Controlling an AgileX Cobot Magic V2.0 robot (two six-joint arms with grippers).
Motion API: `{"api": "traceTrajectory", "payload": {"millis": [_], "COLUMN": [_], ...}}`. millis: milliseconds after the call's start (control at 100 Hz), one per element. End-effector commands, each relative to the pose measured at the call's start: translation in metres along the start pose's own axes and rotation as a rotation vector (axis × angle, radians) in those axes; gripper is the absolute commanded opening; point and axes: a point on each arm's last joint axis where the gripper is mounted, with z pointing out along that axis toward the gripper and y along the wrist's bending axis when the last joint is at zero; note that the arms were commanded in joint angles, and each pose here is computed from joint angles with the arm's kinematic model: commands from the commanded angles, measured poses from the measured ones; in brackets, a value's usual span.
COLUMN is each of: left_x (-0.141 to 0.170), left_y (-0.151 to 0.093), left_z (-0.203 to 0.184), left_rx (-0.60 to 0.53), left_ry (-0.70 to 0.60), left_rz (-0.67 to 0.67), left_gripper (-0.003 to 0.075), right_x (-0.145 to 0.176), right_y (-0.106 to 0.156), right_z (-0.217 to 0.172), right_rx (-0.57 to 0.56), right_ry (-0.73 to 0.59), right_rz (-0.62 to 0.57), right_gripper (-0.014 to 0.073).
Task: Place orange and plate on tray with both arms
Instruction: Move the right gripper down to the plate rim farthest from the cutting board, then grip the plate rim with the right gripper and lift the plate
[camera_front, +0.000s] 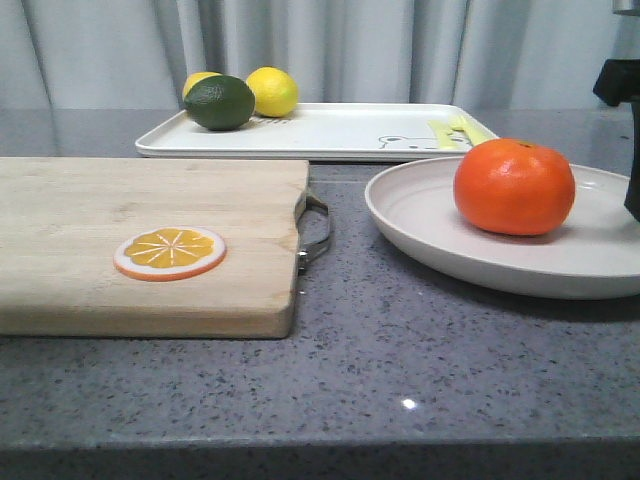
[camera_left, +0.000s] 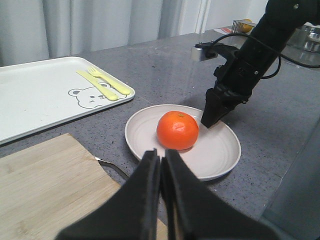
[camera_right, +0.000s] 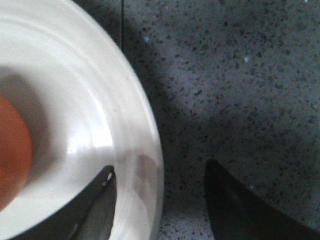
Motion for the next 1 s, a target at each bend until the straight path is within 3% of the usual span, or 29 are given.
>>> {"api": "traceTrajectory", "payload": {"millis": [0,200,530,990], "left_x": [-0.016,-0.013,-0.012,-0.012], "left_y": [-0.002,-0.001,-0.001,-0.001], "left_z": [-0.002,-0.002,-0.002,-0.002], "left_rx": [0.003,0.002,0.001,0.001], "left_ry": [-0.1,-0.091,-0.089,-0.089], "left_rz": [-0.003,-0.004,-0.004,-0.004], "left_gripper": [-0.002,-0.002,-0.002,-0.002], "right_x": [-0.008,-0.009,-0.009,-0.008], "right_y": [0.003,0.003,0.002,-0.004], "right_z": [-0.014,-0.013,-0.012,-0.028], "right_rx": [-0.016,-0.016,-0.015,-0.106], "right_ry": [-0.076,-0.076,-0.071,-0.108], "right_rz": [-0.014,-0.014,-0.013,0.095], "right_gripper": [0.0383,0.0158,-0.0063,-0.0066]}}
